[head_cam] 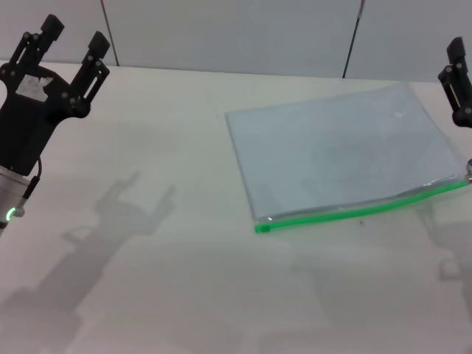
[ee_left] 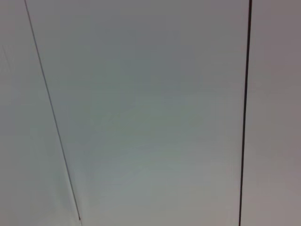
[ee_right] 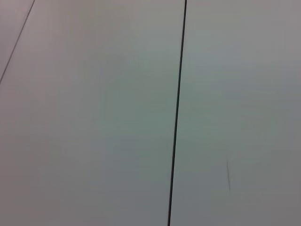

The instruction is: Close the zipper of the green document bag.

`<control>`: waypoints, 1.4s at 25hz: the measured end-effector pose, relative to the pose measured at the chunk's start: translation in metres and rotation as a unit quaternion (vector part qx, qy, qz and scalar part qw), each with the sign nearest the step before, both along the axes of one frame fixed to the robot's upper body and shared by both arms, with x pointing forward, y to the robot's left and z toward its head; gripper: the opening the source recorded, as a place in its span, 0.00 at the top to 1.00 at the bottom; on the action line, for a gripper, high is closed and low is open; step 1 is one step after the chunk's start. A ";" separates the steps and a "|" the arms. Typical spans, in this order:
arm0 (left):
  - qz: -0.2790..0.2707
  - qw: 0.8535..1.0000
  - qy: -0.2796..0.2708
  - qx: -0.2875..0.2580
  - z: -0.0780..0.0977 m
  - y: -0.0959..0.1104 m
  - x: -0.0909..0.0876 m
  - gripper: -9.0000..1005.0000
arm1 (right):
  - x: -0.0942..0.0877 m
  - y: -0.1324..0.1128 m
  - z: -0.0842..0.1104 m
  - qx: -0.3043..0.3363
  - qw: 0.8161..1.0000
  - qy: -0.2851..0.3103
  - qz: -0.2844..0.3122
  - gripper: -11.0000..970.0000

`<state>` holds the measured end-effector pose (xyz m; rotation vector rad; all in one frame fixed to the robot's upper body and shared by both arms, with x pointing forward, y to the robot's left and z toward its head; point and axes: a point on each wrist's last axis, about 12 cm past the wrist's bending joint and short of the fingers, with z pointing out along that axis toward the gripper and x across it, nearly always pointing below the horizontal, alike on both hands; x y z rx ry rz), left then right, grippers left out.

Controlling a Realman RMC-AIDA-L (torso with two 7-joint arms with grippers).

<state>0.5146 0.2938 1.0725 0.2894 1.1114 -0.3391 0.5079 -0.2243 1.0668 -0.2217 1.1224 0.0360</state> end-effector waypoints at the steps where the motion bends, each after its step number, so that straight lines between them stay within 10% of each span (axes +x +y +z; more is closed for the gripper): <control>1: 0.000 1.000 0.000 0.000 0.000 0.000 0.000 0.31 | 0.000 0.000 0.000 0.000 1.000 0.000 0.000 0.14; 35: -0.001 1.000 0.002 -0.002 -0.001 -0.001 -0.001 0.31 | 0.000 0.000 0.000 0.001 1.000 0.000 0.000 0.15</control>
